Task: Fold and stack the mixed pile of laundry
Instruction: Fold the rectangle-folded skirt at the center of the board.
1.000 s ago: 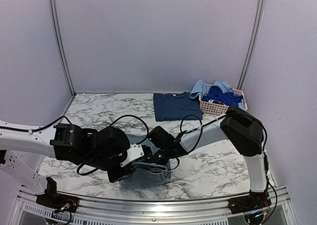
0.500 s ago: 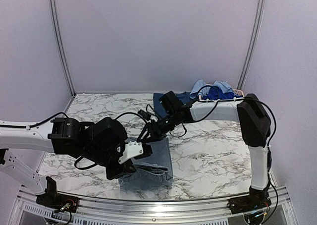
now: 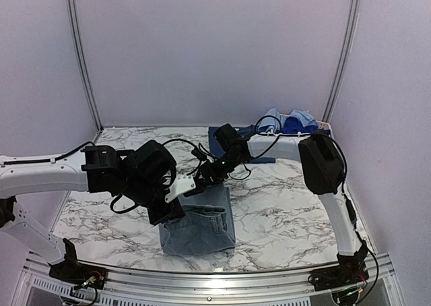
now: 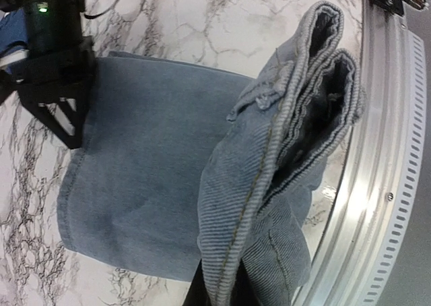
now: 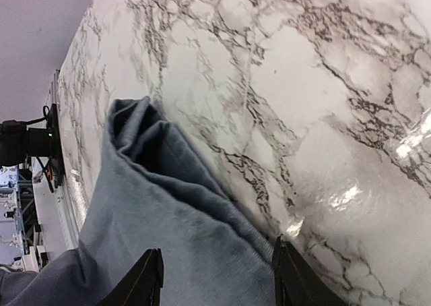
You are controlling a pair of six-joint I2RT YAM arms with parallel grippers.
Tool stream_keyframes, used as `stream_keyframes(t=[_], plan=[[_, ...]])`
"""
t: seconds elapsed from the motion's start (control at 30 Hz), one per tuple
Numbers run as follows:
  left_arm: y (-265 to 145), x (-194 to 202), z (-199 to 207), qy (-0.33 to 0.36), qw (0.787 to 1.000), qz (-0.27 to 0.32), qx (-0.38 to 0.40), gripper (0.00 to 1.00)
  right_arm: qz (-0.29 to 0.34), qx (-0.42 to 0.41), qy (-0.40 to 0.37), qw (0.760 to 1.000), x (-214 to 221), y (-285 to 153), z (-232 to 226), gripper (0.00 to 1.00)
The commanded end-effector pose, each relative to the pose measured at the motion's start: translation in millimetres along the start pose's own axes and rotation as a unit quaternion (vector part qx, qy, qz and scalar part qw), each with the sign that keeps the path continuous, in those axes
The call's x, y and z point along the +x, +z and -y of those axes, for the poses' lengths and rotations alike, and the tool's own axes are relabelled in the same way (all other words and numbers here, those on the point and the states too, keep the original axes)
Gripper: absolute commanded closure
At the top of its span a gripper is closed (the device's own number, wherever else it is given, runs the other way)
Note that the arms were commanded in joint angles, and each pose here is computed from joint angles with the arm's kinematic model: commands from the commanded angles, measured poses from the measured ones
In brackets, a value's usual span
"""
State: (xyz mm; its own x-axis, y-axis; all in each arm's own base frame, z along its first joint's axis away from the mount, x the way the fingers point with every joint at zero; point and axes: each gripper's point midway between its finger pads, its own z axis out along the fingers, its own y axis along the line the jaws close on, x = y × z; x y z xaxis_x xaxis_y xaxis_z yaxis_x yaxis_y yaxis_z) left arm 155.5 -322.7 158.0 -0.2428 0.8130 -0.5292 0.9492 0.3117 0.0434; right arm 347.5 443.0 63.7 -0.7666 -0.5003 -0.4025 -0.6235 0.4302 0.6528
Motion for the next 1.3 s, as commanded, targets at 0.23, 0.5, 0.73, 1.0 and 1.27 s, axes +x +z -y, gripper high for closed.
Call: stream_keyframes(t=[0.23,0.5,0.73,1.0,1.27], plan=[[34,-11,-81,-0.047,0.996,-0.030,-0.068,1.00,-0.030,-0.084,-0.006,0.996,20,17,-12,0.62],[54,7,-112,-0.066,0.993,-0.045,-0.084,1.00,-0.031,-0.101,-0.016,0.994,17,12,-19,0.62],[69,14,-127,-0.074,0.992,-0.052,-0.086,0.99,-0.007,-0.081,-0.014,0.997,-7,-5,-14,0.52],[61,10,-184,-0.103,0.973,-0.055,-0.199,0.62,0.101,-0.009,0.039,0.994,-62,-94,20,0.43],[-8,6,-224,-0.306,0.924,0.076,-0.216,0.01,0.158,0.034,0.024,0.987,-55,-159,1,0.41]])
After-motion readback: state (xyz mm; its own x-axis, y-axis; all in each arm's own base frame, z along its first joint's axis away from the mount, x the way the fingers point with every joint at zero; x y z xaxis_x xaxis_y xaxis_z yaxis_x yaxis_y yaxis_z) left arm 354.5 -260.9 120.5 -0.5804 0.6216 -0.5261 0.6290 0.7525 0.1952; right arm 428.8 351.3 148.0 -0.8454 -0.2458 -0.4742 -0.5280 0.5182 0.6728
